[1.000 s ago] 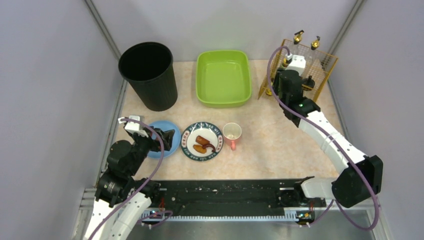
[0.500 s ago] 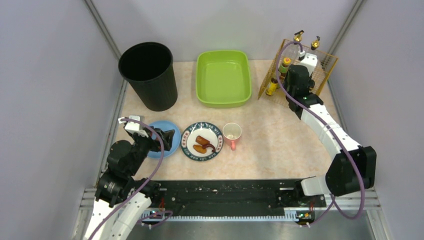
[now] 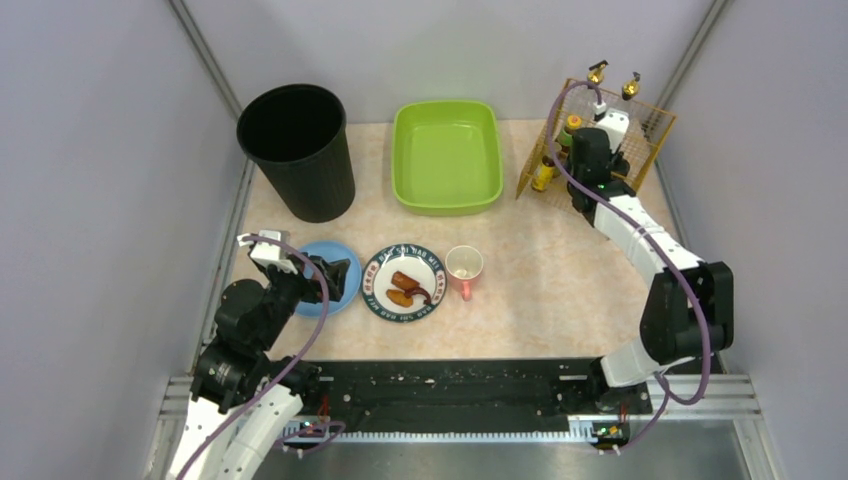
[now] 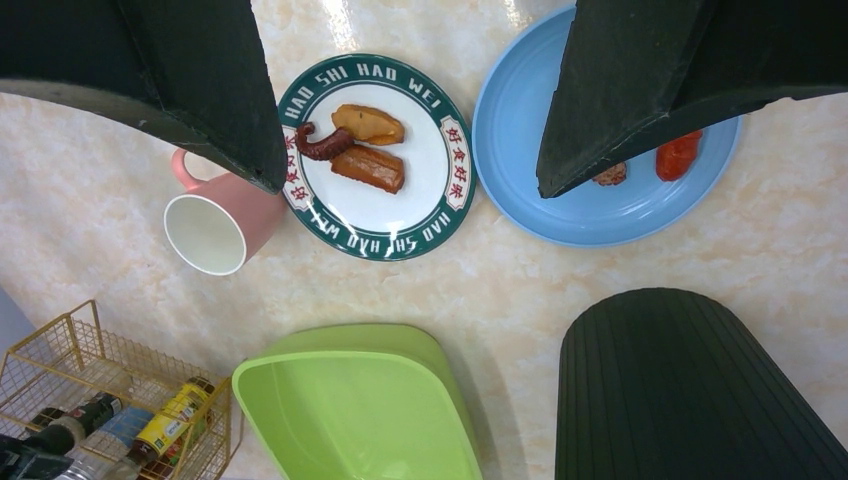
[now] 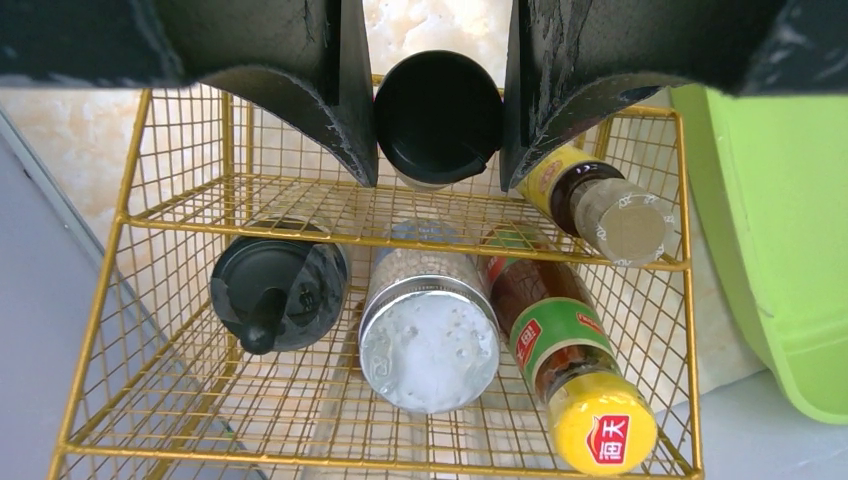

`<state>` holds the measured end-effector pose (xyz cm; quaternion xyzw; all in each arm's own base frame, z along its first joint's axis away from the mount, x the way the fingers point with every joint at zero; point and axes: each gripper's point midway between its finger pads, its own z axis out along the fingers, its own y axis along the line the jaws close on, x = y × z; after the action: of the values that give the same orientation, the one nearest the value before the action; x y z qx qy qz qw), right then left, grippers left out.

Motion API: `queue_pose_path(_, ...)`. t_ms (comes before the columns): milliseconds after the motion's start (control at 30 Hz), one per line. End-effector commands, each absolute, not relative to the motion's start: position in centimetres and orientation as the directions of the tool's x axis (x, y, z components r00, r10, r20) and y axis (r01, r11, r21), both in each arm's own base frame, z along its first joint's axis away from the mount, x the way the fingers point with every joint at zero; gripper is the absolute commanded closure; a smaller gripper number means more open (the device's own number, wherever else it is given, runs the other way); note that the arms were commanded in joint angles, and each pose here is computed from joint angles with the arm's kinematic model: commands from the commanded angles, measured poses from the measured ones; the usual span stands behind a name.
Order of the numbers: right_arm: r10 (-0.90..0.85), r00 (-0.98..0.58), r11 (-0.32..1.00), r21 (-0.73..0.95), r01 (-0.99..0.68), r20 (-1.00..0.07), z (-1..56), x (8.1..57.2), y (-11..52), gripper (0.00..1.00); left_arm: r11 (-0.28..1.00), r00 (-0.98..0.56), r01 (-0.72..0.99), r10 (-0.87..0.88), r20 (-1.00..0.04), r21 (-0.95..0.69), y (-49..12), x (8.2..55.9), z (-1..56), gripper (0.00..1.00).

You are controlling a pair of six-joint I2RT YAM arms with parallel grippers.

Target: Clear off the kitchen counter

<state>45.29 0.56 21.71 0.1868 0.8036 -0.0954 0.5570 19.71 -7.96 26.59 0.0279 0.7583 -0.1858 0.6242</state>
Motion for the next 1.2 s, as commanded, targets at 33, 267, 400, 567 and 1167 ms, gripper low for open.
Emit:
queue_pose_path(33, 0.248, -0.224, 0.901, 0.14, 0.411, -0.942, 23.3, 47.0, 0.7, 1.0, 0.924, -0.199, 0.297, -0.186, -0.962, -0.24, -8.3, 20.0, 27.1, 0.01)
queue_pose_path(267, 0.251, -0.271, 0.904, 0.125, 0.409, -0.929, 20.8, 48.0, 1.2, 1.0, 0.926, -0.195, 0.292, -0.187, -0.963, -0.239, -8.2, 19.9, 27.2, 0.01)
queue_pose_path(400, 0.246, -0.314, 0.909, 0.106, 0.403, -0.917, 19.0, 48.5, 1.5, 1.0, 0.926, -0.195, 0.292, -0.186, -0.963, -0.238, -8.2, 20.0, 27.2, 0.01)
queue_pose_path(567, 0.255, -0.354, 0.911, 0.101, 0.401, -0.9, 17.0, 48.9, 1.6, 1.0, 0.927, -0.195, 0.29, -0.186, -0.963, -0.238, -8.2, 19.9, 27.2, 0.01)
queue_pose_path(1167, 0.262, -0.344, 0.904, 0.105, 0.414, -0.901, 17.5, 48.5, 1.1, 0.3, 0.928, -0.205, 0.287, -0.182, -0.962, -0.237, -8.2, 20.1, 26.9, 0.01)
